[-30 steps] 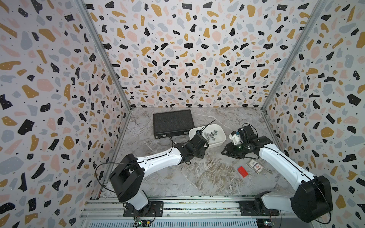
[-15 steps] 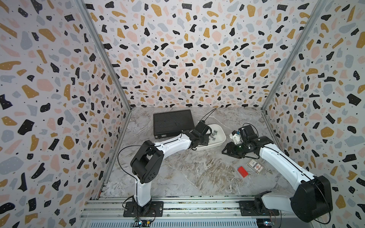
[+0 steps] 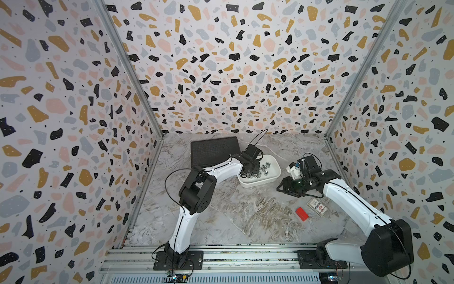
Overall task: Put the socket on the desktop into the storage box
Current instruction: Place the socket head in the storage box.
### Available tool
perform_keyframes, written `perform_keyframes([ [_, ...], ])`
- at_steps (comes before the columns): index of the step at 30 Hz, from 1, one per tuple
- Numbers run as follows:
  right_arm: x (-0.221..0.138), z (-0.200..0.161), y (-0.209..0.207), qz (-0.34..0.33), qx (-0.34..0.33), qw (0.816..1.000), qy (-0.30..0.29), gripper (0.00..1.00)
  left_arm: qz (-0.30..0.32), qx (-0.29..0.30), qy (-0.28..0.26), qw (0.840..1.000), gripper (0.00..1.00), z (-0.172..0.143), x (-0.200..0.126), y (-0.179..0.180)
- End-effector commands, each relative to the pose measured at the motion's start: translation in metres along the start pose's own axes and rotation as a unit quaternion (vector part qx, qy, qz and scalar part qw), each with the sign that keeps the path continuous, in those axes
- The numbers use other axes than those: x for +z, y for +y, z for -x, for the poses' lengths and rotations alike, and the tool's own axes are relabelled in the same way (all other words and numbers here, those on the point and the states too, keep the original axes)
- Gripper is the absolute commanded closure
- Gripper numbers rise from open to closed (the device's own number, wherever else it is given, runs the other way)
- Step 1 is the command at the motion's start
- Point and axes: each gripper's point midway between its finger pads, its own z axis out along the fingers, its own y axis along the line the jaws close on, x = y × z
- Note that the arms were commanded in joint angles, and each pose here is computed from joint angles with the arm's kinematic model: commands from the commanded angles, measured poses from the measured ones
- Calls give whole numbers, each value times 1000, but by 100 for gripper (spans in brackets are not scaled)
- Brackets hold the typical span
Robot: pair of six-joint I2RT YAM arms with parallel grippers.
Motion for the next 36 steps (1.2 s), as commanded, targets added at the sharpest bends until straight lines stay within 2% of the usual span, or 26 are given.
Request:
perform_keyframes([
  [1, -10, 6, 6, 5, -7, 1000, -16, 50, -6, 8, -7, 1000, 50, 12, -7, -4],
  [8, -12, 10, 4, -3, -12, 1000, -24, 50, -11, 10, -35, 999, 44, 20, -37, -4],
  [15, -21, 25, 4, -25, -37, 998, -55, 49, -21, 19, -76, 997, 42, 21, -99, -2],
  [23, -29, 46, 6, -44, -62, 993, -91, 46, -16, 26, -87, 996, 32, -7, -157, 17],
  [26, -30, 56, 8, -50, -65, 992, -101, 43, 1, 24, -88, 996, 24, -16, -171, 30],
  [27, -30, 59, 8, -53, -66, 991, -105, 42, 6, 22, -90, 996, 1, -18, -176, 36],
  [29, -31, 67, 7, -61, -67, 989, -116, 38, 16, 15, -89, 996, 0, -22, -184, 46],
  [30, -31, 70, 8, -63, -68, 989, -118, 4, 21, 13, -88, 996, 0, -25, -187, 51],
  [31, -30, 73, 7, -67, -68, 988, -122, 0, 25, 9, -90, 996, 0, -26, -192, 57],
  [36, -33, 90, 8, -79, -83, 982, -149, 0, 51, -2, -105, 993, 0, -29, -212, 82],
])
